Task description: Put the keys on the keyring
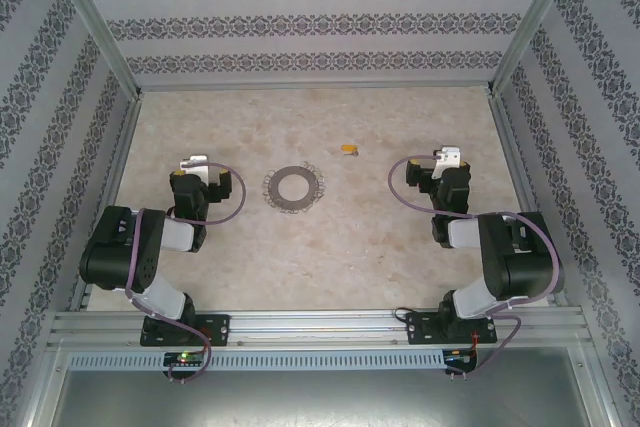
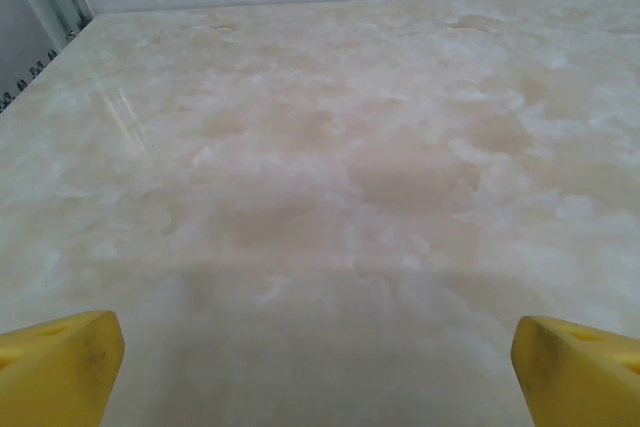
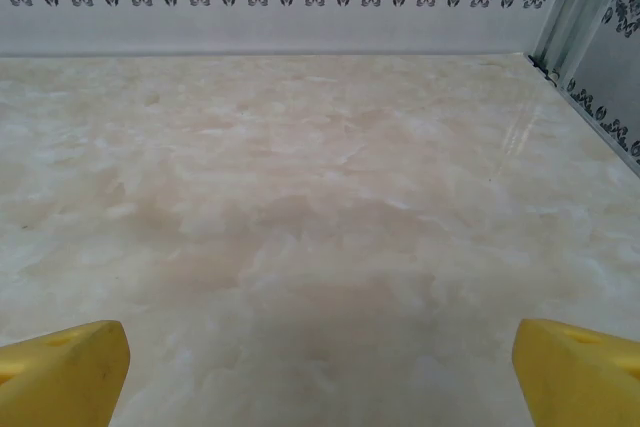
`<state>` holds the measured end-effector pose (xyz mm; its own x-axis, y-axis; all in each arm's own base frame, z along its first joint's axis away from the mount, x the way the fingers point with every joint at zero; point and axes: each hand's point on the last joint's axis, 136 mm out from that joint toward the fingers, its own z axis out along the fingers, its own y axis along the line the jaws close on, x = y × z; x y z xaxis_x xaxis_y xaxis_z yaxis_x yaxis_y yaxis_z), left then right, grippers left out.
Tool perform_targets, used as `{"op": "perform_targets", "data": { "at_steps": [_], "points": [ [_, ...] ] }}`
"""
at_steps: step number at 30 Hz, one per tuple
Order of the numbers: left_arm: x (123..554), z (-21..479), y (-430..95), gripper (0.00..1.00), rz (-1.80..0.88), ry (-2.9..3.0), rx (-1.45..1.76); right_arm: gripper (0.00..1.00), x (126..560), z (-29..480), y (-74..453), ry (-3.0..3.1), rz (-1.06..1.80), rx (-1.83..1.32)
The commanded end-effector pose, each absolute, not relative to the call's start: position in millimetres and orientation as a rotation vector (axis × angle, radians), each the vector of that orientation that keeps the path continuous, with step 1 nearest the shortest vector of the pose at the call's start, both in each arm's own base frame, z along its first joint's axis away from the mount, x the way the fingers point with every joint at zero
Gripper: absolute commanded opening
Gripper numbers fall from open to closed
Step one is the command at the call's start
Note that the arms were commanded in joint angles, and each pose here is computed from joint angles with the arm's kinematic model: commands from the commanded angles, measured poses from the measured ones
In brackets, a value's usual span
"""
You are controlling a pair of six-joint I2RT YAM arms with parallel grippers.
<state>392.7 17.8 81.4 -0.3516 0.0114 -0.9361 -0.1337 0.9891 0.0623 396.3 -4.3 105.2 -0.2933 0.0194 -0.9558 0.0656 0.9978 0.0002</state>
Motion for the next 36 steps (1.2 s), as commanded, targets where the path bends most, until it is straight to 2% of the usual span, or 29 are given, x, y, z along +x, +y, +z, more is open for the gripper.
{"op": "perform_targets", "data": {
  "at_steps": [1,36],
  "points": [
    [397.0,89.0,11.8,1.0,0.109,1.9,-0.05,0.98,397.9,106.9,-4.4,1.854,-0.021,0.072],
    [399.2,87.2,14.9,1.0,0.088,1.918,-0.065,0.98,395.9,106.9,-11.4,1.846,-0.016,0.111]
  ]
}}
